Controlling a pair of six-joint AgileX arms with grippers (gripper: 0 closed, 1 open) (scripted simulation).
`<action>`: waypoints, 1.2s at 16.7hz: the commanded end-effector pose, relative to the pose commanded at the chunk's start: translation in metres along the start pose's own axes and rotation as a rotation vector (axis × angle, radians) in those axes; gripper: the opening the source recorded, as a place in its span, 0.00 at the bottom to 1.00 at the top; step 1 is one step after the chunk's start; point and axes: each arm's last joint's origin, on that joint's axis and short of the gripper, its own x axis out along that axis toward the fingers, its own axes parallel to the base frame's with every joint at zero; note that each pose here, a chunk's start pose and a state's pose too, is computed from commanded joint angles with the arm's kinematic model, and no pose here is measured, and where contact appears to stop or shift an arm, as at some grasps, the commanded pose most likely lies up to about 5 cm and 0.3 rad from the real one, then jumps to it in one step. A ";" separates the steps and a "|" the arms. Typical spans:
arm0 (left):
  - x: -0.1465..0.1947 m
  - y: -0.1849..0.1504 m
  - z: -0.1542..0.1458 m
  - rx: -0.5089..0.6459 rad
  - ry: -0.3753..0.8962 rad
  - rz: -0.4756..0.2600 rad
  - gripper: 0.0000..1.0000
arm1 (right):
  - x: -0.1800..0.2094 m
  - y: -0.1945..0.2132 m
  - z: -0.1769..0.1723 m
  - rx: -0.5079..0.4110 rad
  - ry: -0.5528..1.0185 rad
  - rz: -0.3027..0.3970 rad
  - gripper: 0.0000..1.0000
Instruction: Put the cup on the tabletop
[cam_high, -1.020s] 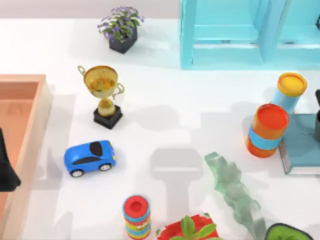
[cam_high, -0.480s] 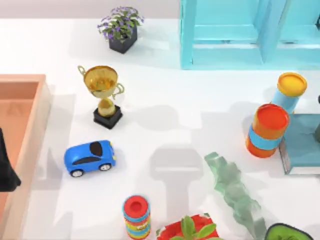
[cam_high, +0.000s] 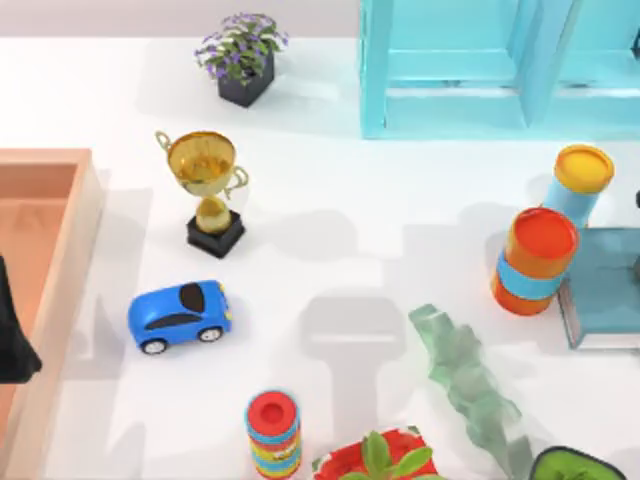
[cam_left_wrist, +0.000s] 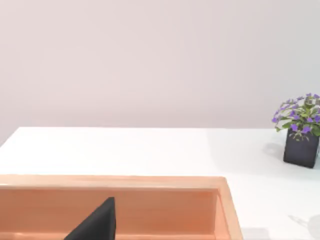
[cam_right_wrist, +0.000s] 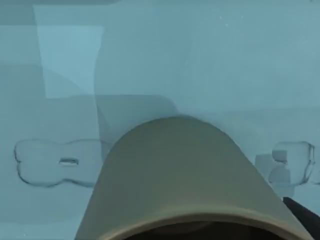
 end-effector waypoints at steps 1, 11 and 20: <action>0.000 0.000 0.000 0.000 0.000 0.000 1.00 | 0.000 0.000 0.000 0.000 0.000 0.000 0.00; 0.000 0.000 0.000 0.000 0.000 0.000 1.00 | -0.030 0.001 0.001 -0.003 0.000 0.000 0.00; 0.000 0.000 0.000 0.000 0.000 0.000 1.00 | -0.051 0.005 0.003 0.000 -0.009 -0.005 0.00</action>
